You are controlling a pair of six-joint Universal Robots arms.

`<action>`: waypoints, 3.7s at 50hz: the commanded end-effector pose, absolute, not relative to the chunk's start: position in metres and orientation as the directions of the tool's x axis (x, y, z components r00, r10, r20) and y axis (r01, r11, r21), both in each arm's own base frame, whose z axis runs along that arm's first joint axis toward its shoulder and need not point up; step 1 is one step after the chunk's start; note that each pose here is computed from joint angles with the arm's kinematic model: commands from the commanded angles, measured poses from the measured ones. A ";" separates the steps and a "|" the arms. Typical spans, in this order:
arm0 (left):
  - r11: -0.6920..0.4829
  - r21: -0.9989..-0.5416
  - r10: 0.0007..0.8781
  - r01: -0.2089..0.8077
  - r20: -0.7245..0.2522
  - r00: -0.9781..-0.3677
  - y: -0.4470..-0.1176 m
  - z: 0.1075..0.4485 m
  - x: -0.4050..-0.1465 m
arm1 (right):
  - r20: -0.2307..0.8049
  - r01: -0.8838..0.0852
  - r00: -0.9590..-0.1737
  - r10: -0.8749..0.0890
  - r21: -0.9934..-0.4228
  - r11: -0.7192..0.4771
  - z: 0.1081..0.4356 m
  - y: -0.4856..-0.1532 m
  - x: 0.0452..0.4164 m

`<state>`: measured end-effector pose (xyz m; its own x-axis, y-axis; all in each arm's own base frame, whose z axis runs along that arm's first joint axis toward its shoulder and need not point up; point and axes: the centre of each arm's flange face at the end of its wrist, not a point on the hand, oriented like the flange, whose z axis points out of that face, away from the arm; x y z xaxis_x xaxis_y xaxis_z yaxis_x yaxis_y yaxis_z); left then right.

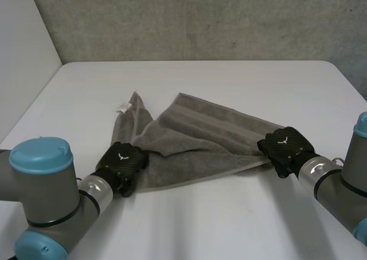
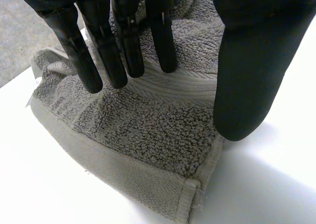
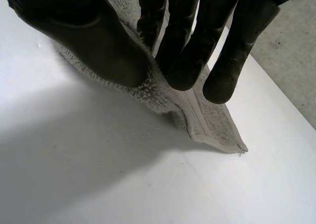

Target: Fold the laundry

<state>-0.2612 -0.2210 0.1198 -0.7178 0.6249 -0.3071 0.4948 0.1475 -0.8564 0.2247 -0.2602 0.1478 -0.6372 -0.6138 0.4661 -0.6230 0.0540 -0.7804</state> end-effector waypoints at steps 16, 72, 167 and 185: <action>0.145 -0.858 0.623 0.493 -0.308 -0.719 -0.231 0.115 -0.266 | 0.468 -0.624 -0.637 -0.613 -0.780 0.052 0.148 -0.261 0.225; 0.194 -0.828 0.645 0.527 -0.297 -0.704 -0.208 0.119 -0.255 | 0.470 -0.629 -0.632 -0.616 -0.776 0.053 0.147 -0.259 0.224; -0.058 -0.915 0.117 0.399 -0.403 -0.908 -0.277 0.220 -0.148 | 0.398 -0.501 -0.515 -0.759 -0.858 -0.110 0.180 -0.209 0.324; -0.254 -0.900 0.099 0.355 -0.390 -0.916 -0.290 0.287 -0.174 | 0.218 -0.428 -0.660 -0.719 -0.896 0.121 0.164 -0.254 0.299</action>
